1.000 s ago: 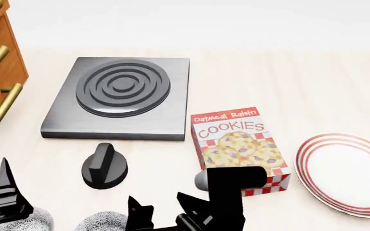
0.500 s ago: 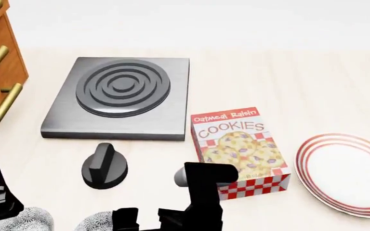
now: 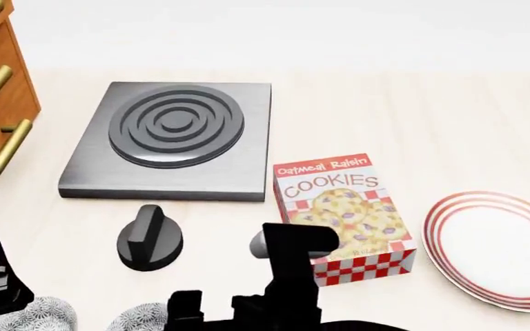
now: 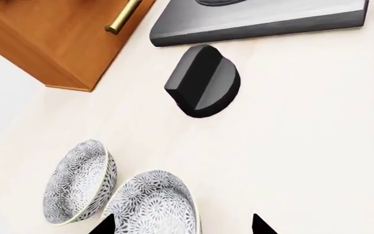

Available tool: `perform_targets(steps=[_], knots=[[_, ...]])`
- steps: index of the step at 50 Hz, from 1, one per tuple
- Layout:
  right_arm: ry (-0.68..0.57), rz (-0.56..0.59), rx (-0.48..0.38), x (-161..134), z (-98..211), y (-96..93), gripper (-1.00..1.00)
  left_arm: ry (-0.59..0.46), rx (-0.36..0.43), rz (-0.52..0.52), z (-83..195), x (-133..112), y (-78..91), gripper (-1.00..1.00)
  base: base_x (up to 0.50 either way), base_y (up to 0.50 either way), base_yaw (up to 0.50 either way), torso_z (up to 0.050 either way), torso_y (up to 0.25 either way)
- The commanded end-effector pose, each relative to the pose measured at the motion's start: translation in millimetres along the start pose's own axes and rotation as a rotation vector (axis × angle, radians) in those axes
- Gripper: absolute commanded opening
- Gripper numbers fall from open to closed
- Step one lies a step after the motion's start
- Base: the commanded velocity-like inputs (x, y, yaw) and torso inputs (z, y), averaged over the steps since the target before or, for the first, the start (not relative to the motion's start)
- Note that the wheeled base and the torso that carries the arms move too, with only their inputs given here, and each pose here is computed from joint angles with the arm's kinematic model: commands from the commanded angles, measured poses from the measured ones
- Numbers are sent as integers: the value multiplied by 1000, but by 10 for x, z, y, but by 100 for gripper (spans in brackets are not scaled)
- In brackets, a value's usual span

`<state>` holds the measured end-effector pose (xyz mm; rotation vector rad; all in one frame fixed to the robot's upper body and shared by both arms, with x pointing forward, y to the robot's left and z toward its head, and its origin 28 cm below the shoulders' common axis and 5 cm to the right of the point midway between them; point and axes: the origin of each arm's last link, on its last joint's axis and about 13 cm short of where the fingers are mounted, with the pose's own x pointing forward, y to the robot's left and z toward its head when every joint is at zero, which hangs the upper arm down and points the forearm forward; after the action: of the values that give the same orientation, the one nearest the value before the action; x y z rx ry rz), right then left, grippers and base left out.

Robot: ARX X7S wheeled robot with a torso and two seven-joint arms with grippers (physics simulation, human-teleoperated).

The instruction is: Pick the akita bowl from table center and place it on the plate.

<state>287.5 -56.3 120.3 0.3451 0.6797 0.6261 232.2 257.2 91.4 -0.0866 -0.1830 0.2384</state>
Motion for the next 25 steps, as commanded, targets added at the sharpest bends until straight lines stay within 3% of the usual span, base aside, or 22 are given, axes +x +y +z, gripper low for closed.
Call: perform_targets(steps=[1,25], knots=[[38,5,0,36,-8,-39,100,-3,0,-4,11,-7,-2,100,0,0,0,0,0],[117,-8,-18,164,-45,-153,100,-13,-12,-21,80,-40,0,100,0,0,0,0,0]])
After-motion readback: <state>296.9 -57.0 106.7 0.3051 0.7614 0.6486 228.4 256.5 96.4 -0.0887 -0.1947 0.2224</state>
